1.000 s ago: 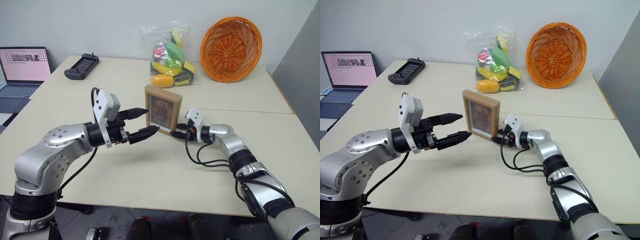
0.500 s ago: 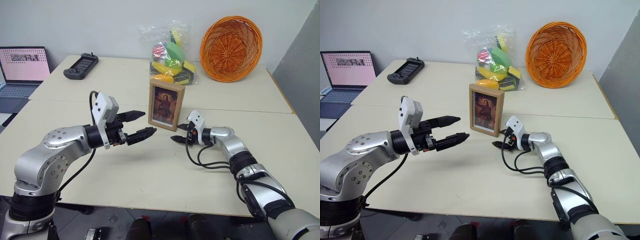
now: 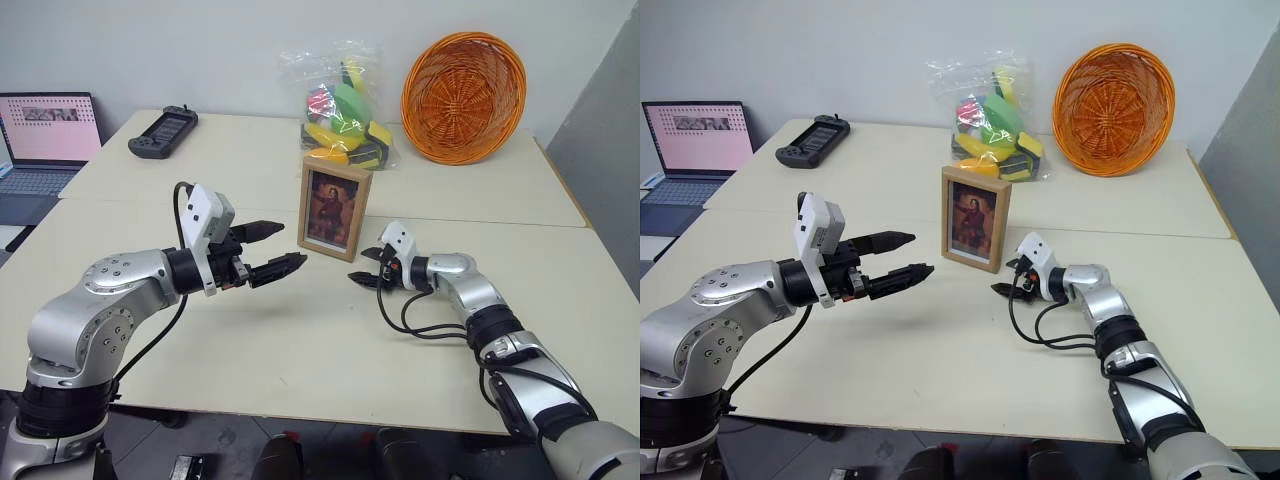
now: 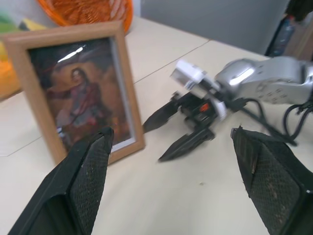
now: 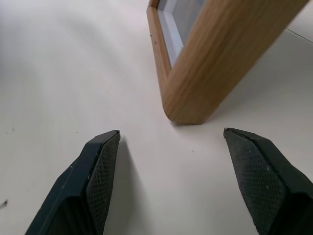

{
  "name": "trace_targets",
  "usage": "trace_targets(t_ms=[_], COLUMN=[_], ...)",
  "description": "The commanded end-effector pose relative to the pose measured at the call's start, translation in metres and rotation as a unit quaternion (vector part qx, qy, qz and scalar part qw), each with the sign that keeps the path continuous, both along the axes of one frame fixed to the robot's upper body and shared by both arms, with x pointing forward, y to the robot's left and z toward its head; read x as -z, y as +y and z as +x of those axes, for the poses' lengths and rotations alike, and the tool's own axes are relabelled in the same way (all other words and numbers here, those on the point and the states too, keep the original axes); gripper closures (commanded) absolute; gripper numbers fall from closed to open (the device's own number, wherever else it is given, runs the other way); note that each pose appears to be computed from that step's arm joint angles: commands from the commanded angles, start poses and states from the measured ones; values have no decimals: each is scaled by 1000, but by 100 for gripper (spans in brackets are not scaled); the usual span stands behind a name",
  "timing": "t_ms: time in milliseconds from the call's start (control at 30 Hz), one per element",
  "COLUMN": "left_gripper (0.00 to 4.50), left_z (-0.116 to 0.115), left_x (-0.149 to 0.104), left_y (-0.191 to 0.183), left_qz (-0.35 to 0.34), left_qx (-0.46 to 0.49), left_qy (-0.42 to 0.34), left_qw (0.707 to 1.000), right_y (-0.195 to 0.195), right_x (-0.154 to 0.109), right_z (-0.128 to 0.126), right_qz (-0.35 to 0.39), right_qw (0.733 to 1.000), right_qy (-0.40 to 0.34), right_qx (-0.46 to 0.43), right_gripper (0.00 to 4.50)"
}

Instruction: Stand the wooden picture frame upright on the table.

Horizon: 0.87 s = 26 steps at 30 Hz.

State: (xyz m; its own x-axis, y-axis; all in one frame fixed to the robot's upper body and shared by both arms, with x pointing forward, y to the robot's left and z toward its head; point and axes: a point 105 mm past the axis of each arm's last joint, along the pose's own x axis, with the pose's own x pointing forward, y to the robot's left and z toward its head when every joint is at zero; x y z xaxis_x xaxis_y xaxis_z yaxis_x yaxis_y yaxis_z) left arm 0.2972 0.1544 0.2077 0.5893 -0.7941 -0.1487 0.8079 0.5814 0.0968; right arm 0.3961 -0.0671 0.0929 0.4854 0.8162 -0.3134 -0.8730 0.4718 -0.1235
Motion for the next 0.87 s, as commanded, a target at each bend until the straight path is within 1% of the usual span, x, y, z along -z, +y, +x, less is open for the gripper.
trace_targets(t_ms=[33,67,100,167,200,233,267,300,367,433,467,500,533,600,700,733,767,867], left_gripper=[56,75,77,124,147,165,195,208,256,298,320,331,331,331,331,331,331,331], left_z=[2,4,6,4,3,3,3,3,6,11,13,15,17,16,18,17,15,15], left_x=[1,2,3,1,1,2,2,2,1,4,6,9,14,16,3,0,1,9], left_y=[3,4,5,4,4,3,3,3,3,5,6,7,9,9,10,10,9,6], left_qz=[-2,-4,-8,-42,-45,-45,-46,-48,-57,-57,-56,-47,-29,-23,-34,-41,-47,-12], left_qx=[-19,-26,-36,-31,-32,-33,-36,-37,-48,-71,-81,-92,-105,-104,-109,-107,-94,-85], left_qy=[-3,0,4,12,14,14,13,12,13,13,15,13,11,1,-63,-69,-57,-43], left_qw=[1000,1000,999,999,998,998,998,998,997,996,995,995,994,994,991,991,993,995], right_y=[-17,-20,-24,-33,-38,-41,-43,-44,-49,-60,-65,-69,-72,-83,-88,-89,-90,-93], right_x=[-15,-17,-19,-26,-30,-33,-35,-36,-35,-31,-26,-23,-21,-21,-19,-18,-16,-13], right_z=[3,3,2,-5,-10,-16,-21,-25,-31,-35,-37,-38,-40,-46,-54,-55,-55,-55], right_qz=[19,25,34,60,75,85,91,93,95,97,91,81,80,108,116,118,121,143], right_qw=[999,998,997,994,992,990,989,988,985,977,974,972,970,960,957,955,953,943], right_qy=[-25,-24,-21,-22,-21,-22,-21,-21,-18,-8,0,-3,-4,11,17,21,27,46], right_qx=[45,56,69,90,101,107,112,117,141,189,207,222,231,259,266,271,277,298], right_gripper=[88,87,87,126,139,166,195,211,263,308,325,325,325,325,325,325,325,325])
